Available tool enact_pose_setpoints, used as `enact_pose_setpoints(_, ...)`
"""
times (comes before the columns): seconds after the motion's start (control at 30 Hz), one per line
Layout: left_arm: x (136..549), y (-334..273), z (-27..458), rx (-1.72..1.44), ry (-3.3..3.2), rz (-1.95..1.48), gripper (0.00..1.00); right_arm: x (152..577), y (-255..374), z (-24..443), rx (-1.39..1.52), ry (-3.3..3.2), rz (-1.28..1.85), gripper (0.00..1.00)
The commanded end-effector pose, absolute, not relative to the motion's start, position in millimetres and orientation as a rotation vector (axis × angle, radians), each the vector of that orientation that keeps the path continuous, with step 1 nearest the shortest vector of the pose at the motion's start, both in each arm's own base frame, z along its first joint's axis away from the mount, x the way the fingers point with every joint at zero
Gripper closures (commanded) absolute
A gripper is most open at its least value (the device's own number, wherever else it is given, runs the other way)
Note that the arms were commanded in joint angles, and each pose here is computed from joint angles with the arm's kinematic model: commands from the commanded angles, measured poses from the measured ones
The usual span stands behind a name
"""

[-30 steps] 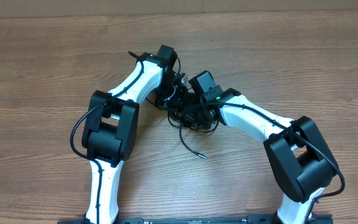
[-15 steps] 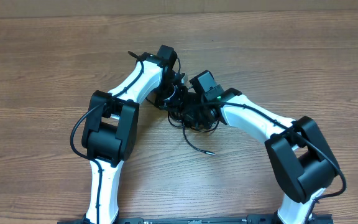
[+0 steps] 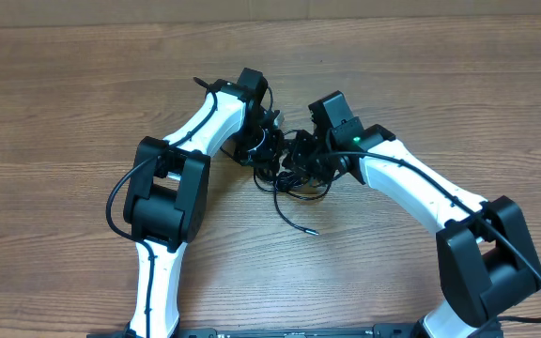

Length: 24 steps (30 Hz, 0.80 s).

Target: Untangle cables

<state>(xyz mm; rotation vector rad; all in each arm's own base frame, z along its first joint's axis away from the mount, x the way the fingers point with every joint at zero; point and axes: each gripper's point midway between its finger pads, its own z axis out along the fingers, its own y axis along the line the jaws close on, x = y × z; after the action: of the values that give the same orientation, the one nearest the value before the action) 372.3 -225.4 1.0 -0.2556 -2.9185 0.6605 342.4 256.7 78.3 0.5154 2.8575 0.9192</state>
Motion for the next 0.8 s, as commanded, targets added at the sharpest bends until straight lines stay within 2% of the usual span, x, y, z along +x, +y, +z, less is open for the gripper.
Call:
enact_pose_setpoints(0.0,364,-215,-29,-0.220,-2.889,0.540,0.96,342,247,72,0.579,2.862,0.834,0.88)
enact_pose_setpoints(0.03,364,-215,-29,-0.220,-2.889,0.540,0.96,342,246,68,0.603,2.860,0.804,0.84)
enact_pose_setpoints(0.1,363,-215,-29,-0.220,-2.889,0.540,0.96,342,248,63,0.629,2.857,0.778,0.83)
enact_pose_setpoints(0.17,363,-215,-29,-0.220,-2.889,0.540,0.96,343,257,60,0.604,2.852,0.792,0.75)
enact_pose_setpoints(0.2,363,-215,-29,-0.220,-2.889,0.540,0.96,342,263,59,0.580,2.847,0.801,0.59)
enact_pose_setpoints(0.23,363,-215,-29,-0.220,-2.889,0.540,0.96,342,265,59,0.573,2.846,0.801,0.58)
enact_pose_setpoints(0.33,363,-215,-29,-0.220,-2.889,0.540,0.96,343,271,59,0.541,2.817,0.763,0.61)
enact_pose_setpoints(0.63,363,-215,-29,-0.220,-2.889,0.540,0.96,340,268,31,0.731,2.829,0.650,0.74)
enact_pose_setpoints(0.77,363,-215,-29,-0.220,-2.889,0.540,0.96,339,269,16,0.739,2.854,0.631,0.75)
